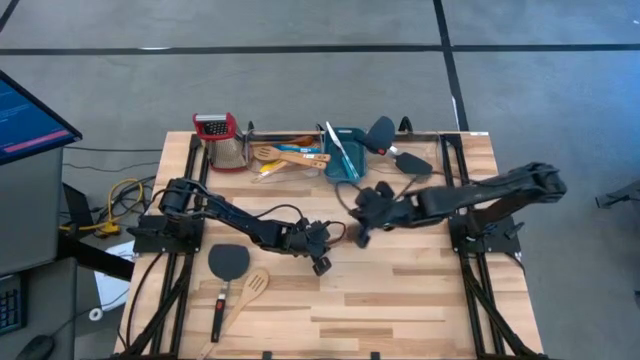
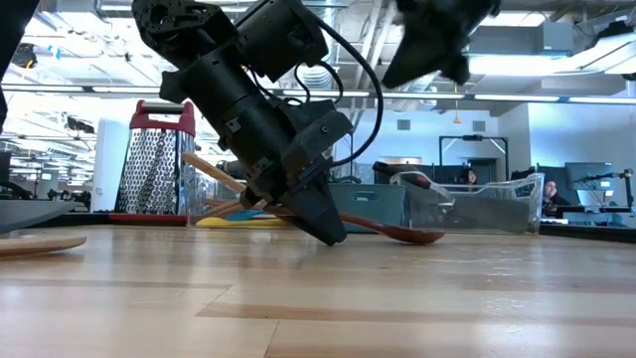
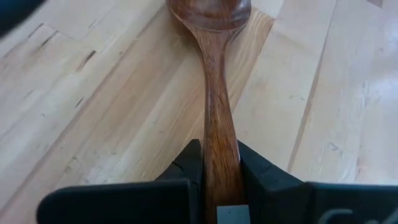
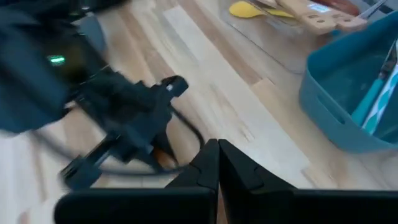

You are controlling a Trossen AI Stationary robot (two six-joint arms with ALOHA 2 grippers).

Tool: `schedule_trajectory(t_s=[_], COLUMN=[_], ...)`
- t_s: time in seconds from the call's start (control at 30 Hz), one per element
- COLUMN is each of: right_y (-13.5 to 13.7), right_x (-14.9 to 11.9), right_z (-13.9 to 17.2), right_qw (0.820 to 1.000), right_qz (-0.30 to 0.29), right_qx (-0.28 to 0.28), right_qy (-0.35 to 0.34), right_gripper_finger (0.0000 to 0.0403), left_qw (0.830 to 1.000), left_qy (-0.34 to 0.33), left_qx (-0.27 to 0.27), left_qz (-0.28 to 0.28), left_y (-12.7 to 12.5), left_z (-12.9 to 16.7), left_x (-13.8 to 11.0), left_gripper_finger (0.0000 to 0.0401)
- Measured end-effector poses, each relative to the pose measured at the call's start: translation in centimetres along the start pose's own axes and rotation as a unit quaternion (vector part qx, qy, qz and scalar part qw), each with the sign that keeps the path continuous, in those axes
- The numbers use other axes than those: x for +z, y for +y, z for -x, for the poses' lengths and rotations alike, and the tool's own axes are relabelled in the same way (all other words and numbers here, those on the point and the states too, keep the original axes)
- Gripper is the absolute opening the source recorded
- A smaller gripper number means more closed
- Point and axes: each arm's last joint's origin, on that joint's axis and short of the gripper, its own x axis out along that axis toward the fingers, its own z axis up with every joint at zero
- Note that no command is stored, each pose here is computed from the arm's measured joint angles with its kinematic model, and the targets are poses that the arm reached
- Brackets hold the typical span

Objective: Pick & Place Kitchen Items
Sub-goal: Put the brown serving spoon into the left transparent bin

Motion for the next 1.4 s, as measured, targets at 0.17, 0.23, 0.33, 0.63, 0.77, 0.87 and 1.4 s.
schedule_trajectory(t_s=[0.17, 0.23, 0.33, 0.63, 0.77, 0.87, 1.4], right_y=[-0.6, -0.6, -0.5, 0.4, 1.1, 1.3, -1.3], right_x=[-0.4, -0.8, -1.9, -5.8, -7.9, -9.5, -15.9], right_z=[3.6, 4.7, 5.7, 6.9, 6.5, 5.8, 1.2], right_qw=[1.000, 1.000, 0.999, 0.994, 0.992, 0.992, 0.996], right_qz=[0.011, 0.009, 0.012, 0.021, 0.073, 0.091, 0.026], right_qx=[0.014, 0.018, 0.013, -0.016, 0.006, 0.022, 0.057], right_qy=[0.011, 0.020, 0.050, 0.104, 0.102, 0.088, 0.066], right_gripper_finger=[0.0000, 0.0000, 0.0000, 0.0000, 0.0000, 0.0000, 0.0000], left_qw=[1.000, 1.000, 1.000, 1.000, 1.000, 1.000, 0.996], left_qy=[-0.001, -0.001, -0.002, -0.006, -0.011, -0.012, -0.070], left_qx=[0.001, 0.002, 0.002, 0.002, 0.007, 0.007, -0.018], left_qz=[0.000, 0.000, 0.000, 0.002, 0.002, 0.002, -0.048], left_y=[0.0, 0.0, 0.0, 0.0, 0.0, 0.0, -0.1], left_z=[0.0, 0.0, 0.0, -0.1, -0.1, -0.1, 3.7], left_x=[0.0, 0.0, 0.0, 0.1, 0.1, 0.1, 3.5], left_gripper_finger=[0.0040, 0.0040, 0.0033, 0.0042, 0.0032, 0.0032, 0.0039])
